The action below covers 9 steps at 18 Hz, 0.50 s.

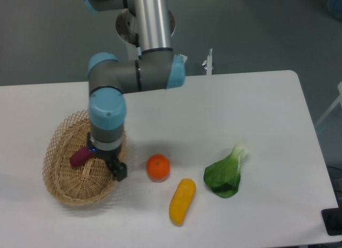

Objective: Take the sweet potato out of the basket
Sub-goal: 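Lower the gripper into the basket onto the purple sweet potato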

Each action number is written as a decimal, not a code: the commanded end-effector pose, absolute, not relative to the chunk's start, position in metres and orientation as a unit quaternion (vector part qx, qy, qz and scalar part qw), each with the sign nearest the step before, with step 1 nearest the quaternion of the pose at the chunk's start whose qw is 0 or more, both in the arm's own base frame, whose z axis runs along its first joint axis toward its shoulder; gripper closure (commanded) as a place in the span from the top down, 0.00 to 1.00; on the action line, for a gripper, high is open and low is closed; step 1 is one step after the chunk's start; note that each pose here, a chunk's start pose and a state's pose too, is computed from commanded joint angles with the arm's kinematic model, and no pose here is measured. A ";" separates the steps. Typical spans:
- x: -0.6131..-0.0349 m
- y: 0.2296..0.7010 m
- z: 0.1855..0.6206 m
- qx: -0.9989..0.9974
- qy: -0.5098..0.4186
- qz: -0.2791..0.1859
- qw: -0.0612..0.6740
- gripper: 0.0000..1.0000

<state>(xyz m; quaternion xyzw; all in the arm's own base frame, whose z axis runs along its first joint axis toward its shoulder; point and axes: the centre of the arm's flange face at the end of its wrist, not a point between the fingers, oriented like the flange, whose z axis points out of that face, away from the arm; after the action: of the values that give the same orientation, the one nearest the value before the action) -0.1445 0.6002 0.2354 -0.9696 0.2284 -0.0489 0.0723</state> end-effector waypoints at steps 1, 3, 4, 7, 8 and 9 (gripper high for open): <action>-0.136 0.602 0.232 -0.969 0.230 -0.052 0.069 1.00; -0.122 0.601 0.220 -0.969 0.230 -0.060 0.060 1.00; -0.119 0.600 0.215 -0.971 0.226 -0.063 0.057 1.00; -0.104 0.602 0.212 -0.973 0.213 -0.060 0.060 1.00; -0.101 0.600 0.209 -0.974 0.210 -0.062 0.057 1.00; -0.098 0.599 0.205 -0.974 0.210 -0.064 0.054 1.00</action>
<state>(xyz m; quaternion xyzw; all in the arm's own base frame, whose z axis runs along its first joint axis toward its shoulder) -0.0975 0.5987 0.2054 -0.9741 0.2099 -0.0638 0.0543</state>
